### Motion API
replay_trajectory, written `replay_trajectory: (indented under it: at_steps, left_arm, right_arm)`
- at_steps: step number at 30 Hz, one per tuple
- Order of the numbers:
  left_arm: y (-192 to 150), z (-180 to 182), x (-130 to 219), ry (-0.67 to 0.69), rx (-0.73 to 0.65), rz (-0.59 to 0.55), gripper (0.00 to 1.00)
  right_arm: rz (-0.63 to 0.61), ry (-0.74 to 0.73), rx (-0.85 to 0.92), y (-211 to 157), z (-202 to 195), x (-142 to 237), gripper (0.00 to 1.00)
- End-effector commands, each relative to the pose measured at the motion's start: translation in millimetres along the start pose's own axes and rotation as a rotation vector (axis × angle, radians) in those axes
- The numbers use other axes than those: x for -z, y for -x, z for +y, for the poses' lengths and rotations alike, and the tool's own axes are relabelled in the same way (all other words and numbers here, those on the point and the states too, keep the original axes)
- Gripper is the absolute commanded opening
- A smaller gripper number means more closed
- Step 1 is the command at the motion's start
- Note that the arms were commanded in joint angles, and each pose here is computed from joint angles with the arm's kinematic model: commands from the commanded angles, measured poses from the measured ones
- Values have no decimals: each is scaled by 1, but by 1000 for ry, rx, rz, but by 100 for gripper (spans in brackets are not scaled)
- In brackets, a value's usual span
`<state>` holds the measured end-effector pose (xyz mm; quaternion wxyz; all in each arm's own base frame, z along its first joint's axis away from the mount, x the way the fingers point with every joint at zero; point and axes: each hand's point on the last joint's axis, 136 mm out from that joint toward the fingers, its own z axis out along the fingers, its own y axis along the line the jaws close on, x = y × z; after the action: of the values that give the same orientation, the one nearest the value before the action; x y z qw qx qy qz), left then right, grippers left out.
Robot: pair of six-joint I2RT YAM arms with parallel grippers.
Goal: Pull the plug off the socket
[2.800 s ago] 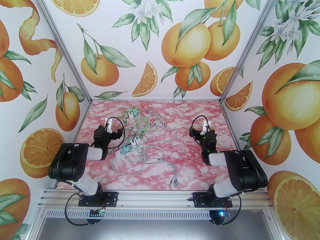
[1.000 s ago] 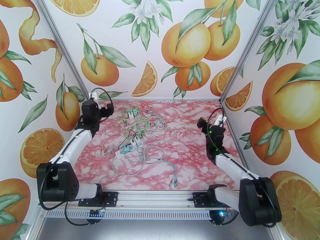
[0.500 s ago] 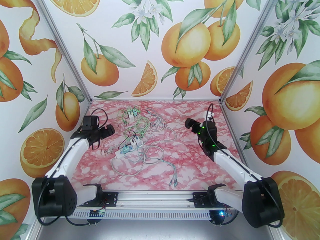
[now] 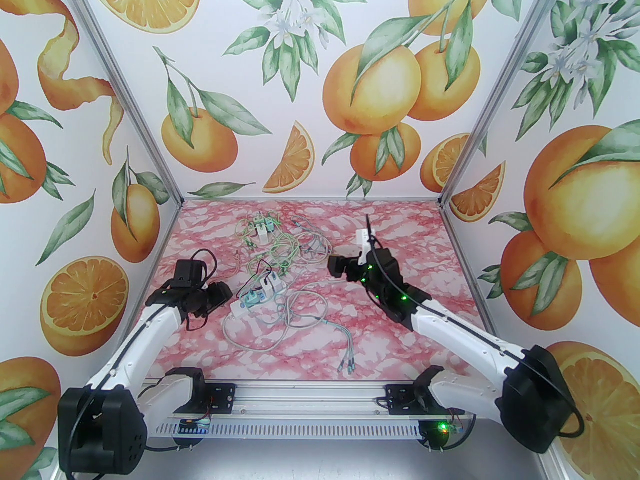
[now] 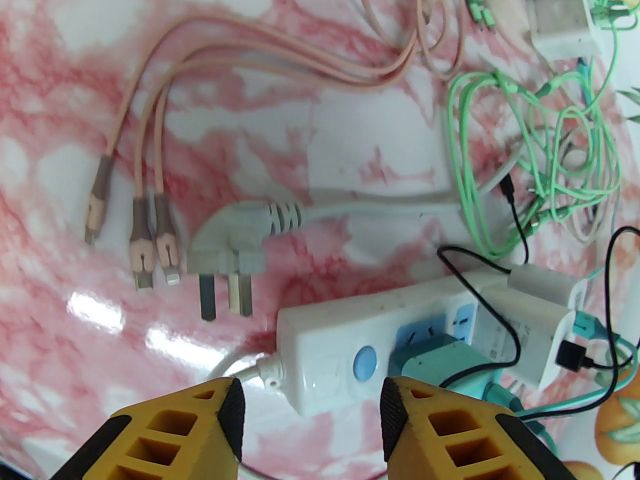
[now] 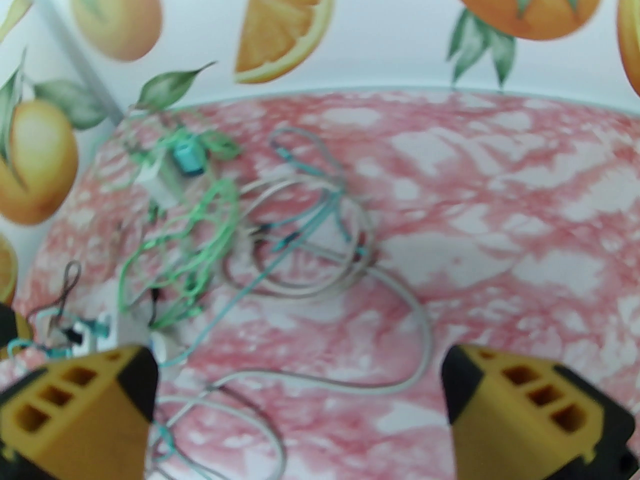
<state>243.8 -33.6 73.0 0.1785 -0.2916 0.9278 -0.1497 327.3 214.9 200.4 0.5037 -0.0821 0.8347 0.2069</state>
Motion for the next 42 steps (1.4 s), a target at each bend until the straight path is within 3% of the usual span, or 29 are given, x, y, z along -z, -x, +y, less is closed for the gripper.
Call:
replay_trajectory:
  at_steps: [1,10,17,23,27,32,34,40,42]
  left_arm:
    - [-19,9,-14,14,42,60,44]
    - [-46,-1,-37,-27,54,134,44]
    - [-59,-43,-45,-109,52,147,45]
    - [-76,-83,-52,-151,5,168,46]
    - [-75,-102,-51,-147,-45,180,47]
    - [-56,-88,-36,-57,-103,144,45]
    - [-48,-84,-32,-67,-90,140,46]
    - [-20,-71,-31,-61,-76,104,47]
    - [-12,-66,-36,-60,-75,105,46]
  right_arm:
    - [25,15,91,-3,19,-1,100]
    - [146,120,187,-49,67,-10,100]
    - [272,142,214,-94,76,-22,100]
    - [314,119,203,-113,67,-22,100]
    - [331,117,208,-118,64,-19,100]
    - [338,134,218,-122,73,-13,100]
    - [353,158,227,-129,82,-10,92]
    - [438,267,250,-159,115,-2,53]
    - [469,299,250,-171,124,1,45]
